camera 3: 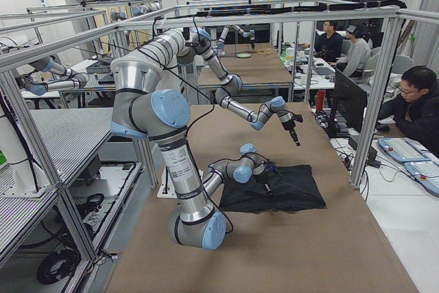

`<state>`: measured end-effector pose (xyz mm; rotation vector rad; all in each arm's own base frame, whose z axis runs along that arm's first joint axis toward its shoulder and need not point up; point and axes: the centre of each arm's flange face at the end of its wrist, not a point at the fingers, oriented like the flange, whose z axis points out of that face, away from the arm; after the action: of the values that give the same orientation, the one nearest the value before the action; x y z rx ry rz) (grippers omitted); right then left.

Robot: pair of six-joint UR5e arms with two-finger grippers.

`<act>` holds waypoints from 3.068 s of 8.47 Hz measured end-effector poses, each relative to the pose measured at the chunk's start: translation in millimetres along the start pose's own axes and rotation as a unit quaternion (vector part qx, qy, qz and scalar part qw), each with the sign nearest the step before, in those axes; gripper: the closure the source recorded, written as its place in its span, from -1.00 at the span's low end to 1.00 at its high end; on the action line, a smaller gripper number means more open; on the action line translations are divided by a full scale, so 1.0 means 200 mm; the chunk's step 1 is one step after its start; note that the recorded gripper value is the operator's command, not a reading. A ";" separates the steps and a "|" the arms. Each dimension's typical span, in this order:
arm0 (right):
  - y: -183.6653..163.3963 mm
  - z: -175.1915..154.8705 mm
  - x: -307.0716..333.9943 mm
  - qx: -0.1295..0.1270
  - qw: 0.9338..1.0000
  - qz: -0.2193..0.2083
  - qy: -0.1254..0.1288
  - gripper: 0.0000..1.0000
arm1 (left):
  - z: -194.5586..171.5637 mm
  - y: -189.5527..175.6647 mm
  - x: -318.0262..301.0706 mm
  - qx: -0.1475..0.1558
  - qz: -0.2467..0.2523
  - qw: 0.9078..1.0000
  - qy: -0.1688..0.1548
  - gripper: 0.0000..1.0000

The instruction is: Fold clothes

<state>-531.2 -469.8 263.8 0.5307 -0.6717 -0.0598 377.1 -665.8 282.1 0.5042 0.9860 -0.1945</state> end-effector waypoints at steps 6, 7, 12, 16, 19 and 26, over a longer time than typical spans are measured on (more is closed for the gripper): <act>-0.01 0.02 0.00 0.006 1.000 0.007 -0.003 0.39 | 0.00 0.00 -0.01 0.000 -0.001 1.000 -0.001 -1.00; 0.00 0.05 0.00 0.009 1.000 0.009 -0.008 0.37 | 0.00 0.00 -0.01 0.000 -0.001 1.000 -0.001 -1.00; 0.01 0.14 0.00 0.021 0.999 0.029 -0.029 0.93 | 0.00 0.00 -0.01 0.000 0.000 1.000 -0.001 -1.00; 0.01 0.06 -0.02 0.015 0.998 0.029 -0.048 0.26 | 0.00 -0.01 -0.01 0.001 0.000 1.000 0.000 -1.00; 0.03 0.04 -0.02 0.015 0.998 0.029 -0.052 0.50 | 0.00 -0.01 -0.01 0.000 0.000 1.000 -0.001 -1.00; -0.01 0.04 0.05 0.004 0.998 0.035 -0.054 1.00 | 0.01 -0.01 0.01 -0.001 0.000 1.000 -0.001 -1.00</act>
<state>-528.2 -477.6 274.5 0.5147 -0.7965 -0.0198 378.7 -667.8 281.7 0.5023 0.9842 -0.1951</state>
